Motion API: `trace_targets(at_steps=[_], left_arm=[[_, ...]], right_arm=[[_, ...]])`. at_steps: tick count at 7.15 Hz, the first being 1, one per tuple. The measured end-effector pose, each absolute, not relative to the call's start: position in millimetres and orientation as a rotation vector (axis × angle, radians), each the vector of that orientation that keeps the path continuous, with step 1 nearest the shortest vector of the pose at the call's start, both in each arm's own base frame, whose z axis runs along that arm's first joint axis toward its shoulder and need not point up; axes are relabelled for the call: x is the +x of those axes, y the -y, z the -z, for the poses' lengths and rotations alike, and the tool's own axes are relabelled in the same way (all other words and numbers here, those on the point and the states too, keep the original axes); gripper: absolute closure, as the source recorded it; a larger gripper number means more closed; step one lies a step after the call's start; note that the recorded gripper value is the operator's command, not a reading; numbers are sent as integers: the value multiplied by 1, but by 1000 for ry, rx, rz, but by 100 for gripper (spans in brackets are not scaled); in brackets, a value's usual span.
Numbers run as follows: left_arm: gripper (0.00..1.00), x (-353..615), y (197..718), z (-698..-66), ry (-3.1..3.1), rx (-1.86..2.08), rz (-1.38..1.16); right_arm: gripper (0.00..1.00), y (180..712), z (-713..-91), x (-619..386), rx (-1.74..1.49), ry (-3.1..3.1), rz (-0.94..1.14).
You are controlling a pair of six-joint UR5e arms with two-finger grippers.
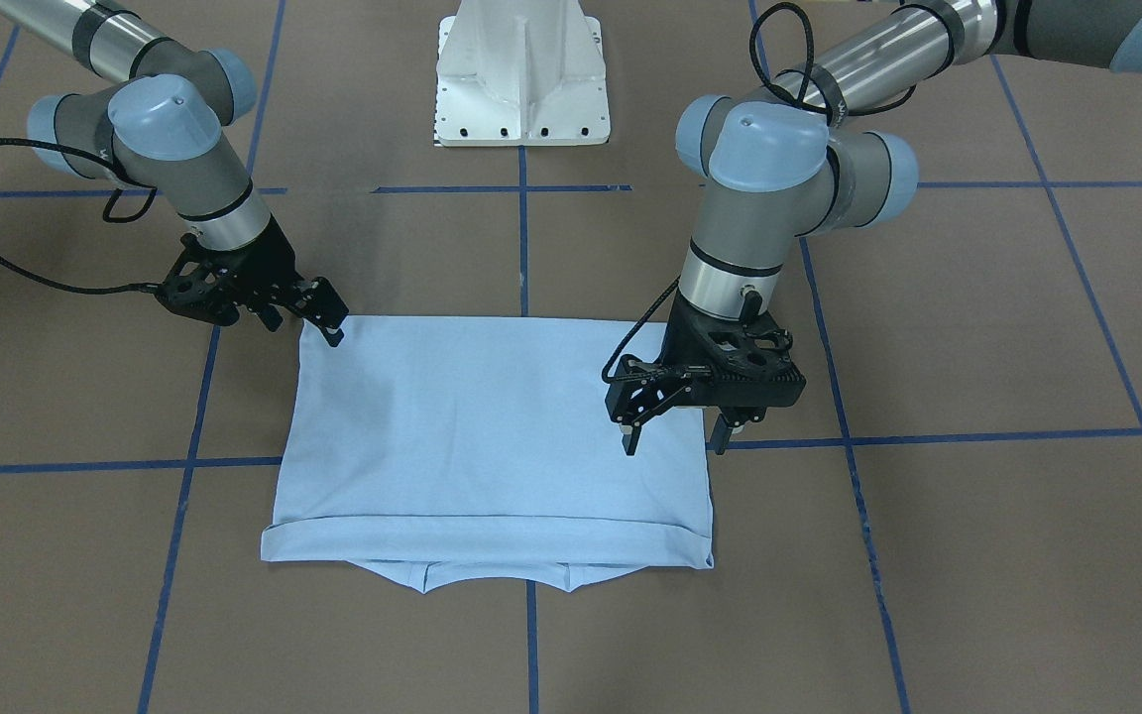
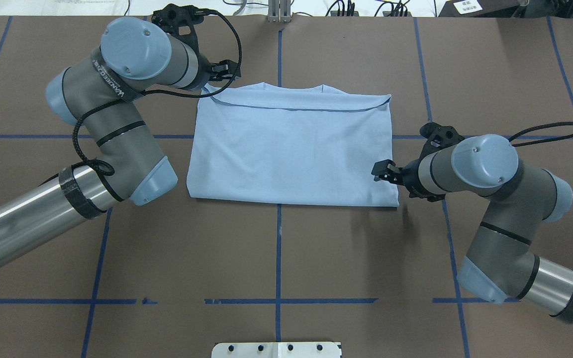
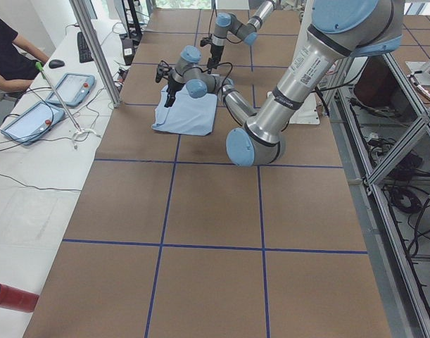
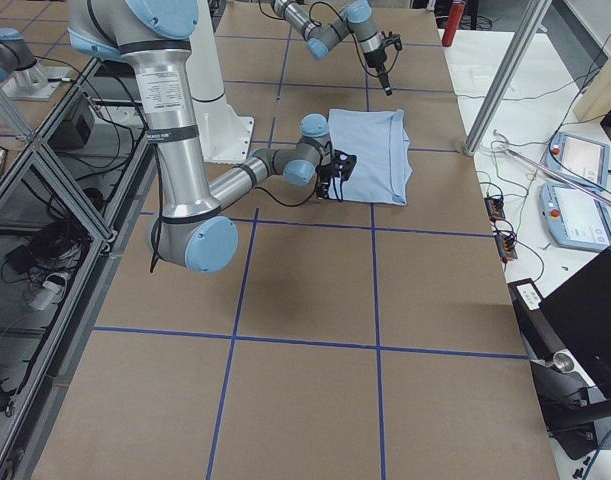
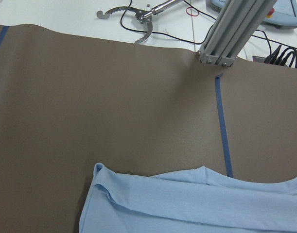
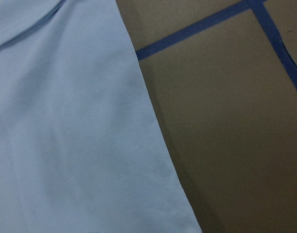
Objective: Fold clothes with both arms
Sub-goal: 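Lower the right gripper to grasp the folded shirt's near corner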
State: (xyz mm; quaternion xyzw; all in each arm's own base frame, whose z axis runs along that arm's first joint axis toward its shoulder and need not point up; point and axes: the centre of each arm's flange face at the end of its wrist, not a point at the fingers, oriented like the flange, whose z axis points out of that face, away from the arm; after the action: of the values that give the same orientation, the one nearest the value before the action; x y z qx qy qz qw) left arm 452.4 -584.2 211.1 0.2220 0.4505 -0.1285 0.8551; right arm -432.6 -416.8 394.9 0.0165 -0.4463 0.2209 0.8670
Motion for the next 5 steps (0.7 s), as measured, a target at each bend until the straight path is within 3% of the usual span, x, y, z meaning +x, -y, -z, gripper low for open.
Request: trace_targets(at_steps=[3,5], left_arm=[[1,454,581,-222,-939,462,267],[1,457,580,-226,-936,460,263]], right_arm=[[100,408,-403,-444,28,917,-447],[100,408,-408,-447,24,907,-439]])
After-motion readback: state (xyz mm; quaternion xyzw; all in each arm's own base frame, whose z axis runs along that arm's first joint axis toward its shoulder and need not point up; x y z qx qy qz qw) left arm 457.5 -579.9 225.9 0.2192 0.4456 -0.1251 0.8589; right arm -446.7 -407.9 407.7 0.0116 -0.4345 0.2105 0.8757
